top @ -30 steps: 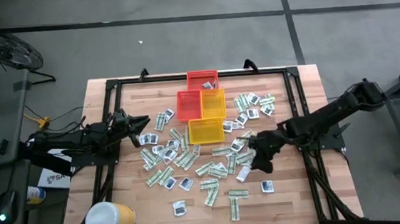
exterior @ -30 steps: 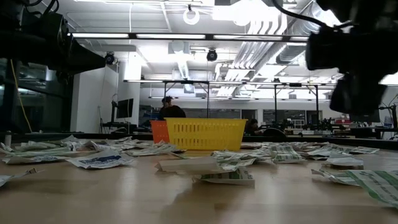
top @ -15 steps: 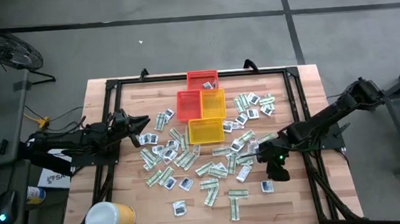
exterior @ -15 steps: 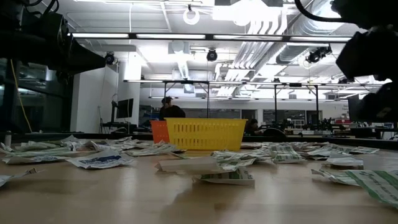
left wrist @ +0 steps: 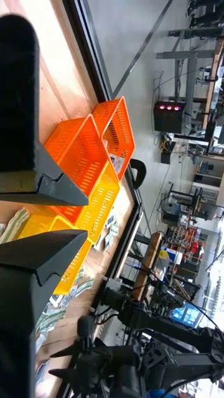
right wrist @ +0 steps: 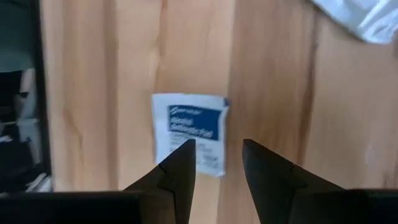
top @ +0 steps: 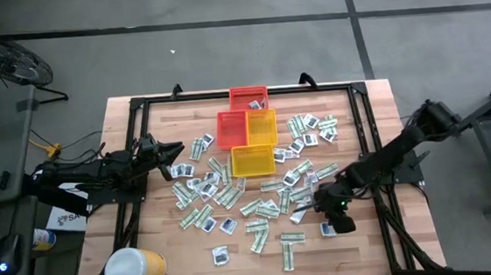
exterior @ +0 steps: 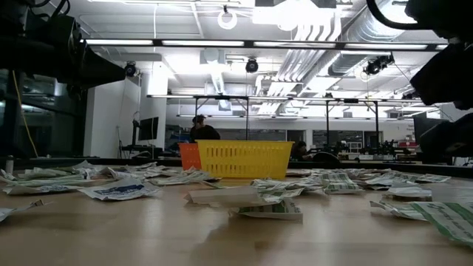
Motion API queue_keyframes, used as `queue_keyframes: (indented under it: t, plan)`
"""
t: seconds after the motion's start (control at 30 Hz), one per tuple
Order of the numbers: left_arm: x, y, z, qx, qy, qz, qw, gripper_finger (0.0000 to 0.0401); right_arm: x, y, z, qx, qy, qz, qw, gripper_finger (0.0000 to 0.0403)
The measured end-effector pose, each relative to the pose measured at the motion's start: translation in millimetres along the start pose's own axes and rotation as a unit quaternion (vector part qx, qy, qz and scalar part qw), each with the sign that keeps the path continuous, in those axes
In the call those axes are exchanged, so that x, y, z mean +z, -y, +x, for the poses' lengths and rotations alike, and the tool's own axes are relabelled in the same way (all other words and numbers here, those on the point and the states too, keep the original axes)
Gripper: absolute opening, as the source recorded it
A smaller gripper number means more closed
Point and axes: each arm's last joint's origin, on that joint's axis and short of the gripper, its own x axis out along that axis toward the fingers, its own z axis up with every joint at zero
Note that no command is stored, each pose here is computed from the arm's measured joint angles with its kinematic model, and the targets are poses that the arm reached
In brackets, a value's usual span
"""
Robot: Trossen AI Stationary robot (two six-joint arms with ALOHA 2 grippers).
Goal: Pick & Place First Aid Supplies
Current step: Put the alcohol pad into the top orange bin
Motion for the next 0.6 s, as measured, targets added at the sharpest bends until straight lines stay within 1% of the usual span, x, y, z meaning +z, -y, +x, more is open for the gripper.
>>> queue_keyframes:
  t: [0.13,0.3,0.6]
  plan:
    - [0,0,0,0.0,0.0,0.0,1.0,0.0073,3,-3,2,-0.014,0.004,-0.005,1.0,0.0126]
    - [0,0,0,0.0,0.0,0.0,1.0,0.0073,5,-11,6,-0.013,0.0,-0.015,1.0,0.0126]
    - [0,0,0,0.0,0.0,0.0,1.0,0.0073,3,-10,14,-0.027,-0.012,0.019,0.999,0.0126]
